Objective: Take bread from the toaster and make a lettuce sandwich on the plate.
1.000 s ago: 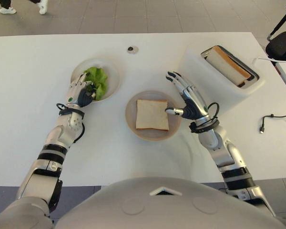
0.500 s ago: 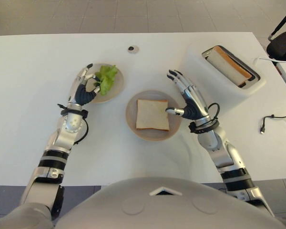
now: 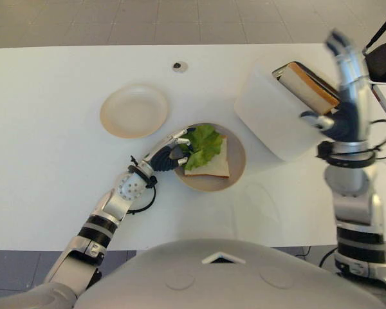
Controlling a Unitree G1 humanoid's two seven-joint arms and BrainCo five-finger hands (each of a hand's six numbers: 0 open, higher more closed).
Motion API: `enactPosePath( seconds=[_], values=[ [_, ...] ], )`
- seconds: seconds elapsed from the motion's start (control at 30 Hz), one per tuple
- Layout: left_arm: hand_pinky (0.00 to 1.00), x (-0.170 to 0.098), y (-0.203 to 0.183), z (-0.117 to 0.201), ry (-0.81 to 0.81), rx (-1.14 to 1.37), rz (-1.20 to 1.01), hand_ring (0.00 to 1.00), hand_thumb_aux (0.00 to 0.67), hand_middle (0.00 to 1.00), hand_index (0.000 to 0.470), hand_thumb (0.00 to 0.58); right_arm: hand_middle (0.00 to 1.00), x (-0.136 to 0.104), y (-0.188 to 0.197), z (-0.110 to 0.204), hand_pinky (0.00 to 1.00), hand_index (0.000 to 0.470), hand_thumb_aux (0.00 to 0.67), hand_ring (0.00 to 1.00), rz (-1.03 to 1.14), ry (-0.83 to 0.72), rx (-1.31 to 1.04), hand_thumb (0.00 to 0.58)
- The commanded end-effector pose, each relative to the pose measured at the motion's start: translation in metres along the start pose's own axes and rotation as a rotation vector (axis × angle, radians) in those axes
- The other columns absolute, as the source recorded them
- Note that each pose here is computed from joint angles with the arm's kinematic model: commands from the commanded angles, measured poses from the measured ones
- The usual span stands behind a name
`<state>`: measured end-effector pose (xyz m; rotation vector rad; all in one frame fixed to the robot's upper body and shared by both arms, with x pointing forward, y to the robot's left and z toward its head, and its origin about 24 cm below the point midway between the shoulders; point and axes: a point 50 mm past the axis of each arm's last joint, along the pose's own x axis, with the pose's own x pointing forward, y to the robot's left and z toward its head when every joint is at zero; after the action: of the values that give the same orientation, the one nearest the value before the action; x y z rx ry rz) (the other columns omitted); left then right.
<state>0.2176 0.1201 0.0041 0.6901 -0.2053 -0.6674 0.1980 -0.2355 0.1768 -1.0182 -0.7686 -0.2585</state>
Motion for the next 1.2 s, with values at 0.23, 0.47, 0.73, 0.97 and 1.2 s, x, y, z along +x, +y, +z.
enactPosePath(
  seconds=[0.23,0.47,0.73,0.97,1.2],
  values=[
    [0.0,-0.009,-0.004,-0.003,0.037,0.073,-0.063,0.0,0.0,0.0,0.0,0.0,0.0,-0.012,-0.029,-0.059,0.0,0.0,0.0,0.0,0.255,0.306,-0.341,0.0],
    [0.0,-0.007,-0.004,0.011,-0.027,0.074,-0.059,0.0,0.0,0.0,0.0,0.0,0.0,-0.024,0.006,-0.073,0.0,0.0,0.0,0.0,0.472,0.344,-0.342,0.0],
    [0.0,-0.008,0.005,0.018,-0.054,0.071,0.004,0.0,0.0,0.0,0.0,0.0,1.0,-0.012,-0.001,-0.063,1.0,0.47,0.67,1.0,0.417,0.274,-0.319,0.58],
    [0.0,-0.01,0.041,0.024,-0.09,0.047,0.308,0.0,0.0,0.0,0.0,0.0,1.0,0.023,-0.038,-0.016,1.0,0.47,0.67,1.0,-0.027,-0.005,-0.175,0.58],
    [0.0,-0.021,0.066,0.035,-0.198,-0.014,0.505,0.0,0.0,0.0,0.0,0.0,1.0,0.014,-0.006,0.018,1.0,0.47,0.67,1.0,0.152,-0.101,0.491,0.58]
  ],
)
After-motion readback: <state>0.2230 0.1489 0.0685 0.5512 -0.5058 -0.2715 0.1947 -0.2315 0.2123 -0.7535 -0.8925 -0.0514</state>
